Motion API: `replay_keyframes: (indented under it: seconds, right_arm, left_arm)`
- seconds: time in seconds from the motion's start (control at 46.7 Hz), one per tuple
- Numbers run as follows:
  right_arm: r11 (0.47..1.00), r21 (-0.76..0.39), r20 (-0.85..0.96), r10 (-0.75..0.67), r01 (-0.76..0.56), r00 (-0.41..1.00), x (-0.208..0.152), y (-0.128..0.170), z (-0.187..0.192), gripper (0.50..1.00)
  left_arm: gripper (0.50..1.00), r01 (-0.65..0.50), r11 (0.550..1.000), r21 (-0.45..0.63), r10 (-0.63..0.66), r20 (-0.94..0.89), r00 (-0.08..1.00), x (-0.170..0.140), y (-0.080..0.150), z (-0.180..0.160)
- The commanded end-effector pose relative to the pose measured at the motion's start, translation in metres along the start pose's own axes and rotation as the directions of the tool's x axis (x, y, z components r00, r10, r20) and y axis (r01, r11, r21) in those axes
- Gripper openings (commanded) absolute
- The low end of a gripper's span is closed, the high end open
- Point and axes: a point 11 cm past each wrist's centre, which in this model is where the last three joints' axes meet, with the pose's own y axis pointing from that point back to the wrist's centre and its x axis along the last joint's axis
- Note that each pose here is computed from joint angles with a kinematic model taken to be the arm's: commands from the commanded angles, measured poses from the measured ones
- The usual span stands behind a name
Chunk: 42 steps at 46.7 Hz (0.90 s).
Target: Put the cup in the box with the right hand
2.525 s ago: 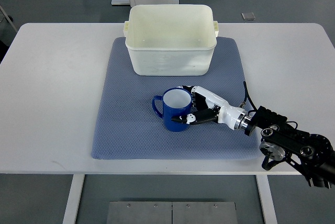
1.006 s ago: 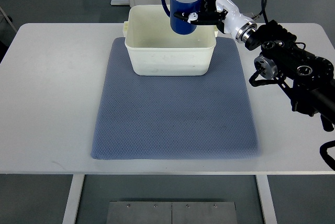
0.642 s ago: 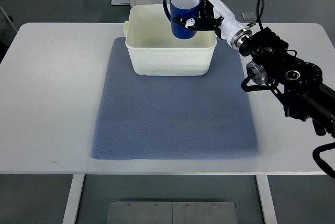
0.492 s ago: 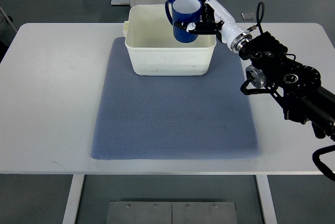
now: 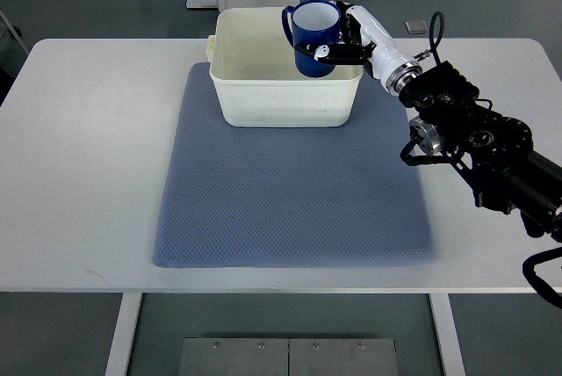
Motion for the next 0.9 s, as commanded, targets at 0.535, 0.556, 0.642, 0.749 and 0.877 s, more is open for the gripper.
replay_keyframes:
  seconds: [0.535,0.556,0.642,0.749,0.877]
  right_arm:
    - [1.000,0.016,0.001,-0.005,0.005,1.000,0.000,-0.002,-0.008,1.000]
    - [1.000,0.019,-0.002,-0.004,0.004,1.000,0.002,-0.002,-0.009,1.000]
    - [1.000,0.029,-0.007,0.001,-0.001,1.000,0.006,-0.004,-0.016,1.000]
    - [0.999,0.036,0.003,0.037,-0.037,0.999,0.028,-0.001,-0.021,1.000]
    - [0.996,0.025,0.063,0.081,-0.083,0.995,0.050,0.005,-0.020,1.000]
  left_arm:
    - [1.000,0.001,1.000,0.000,-0.001,0.000,1.000,0.000,0.000,0.000]
    - [1.000,0.001,1.000,0.000,-0.001,0.000,1.000,0.000,0.000,0.000]
    - [1.000,0.000,1.000,0.000,0.000,0.000,1.000,0.000,0.000,0.000]
    - [1.000,0.000,1.000,0.000,0.000,0.000,1.000,0.000,0.000,0.000]
    - [1.000,0.000,1.000,0.000,0.000,0.000,1.000,0.000,0.000,0.000]
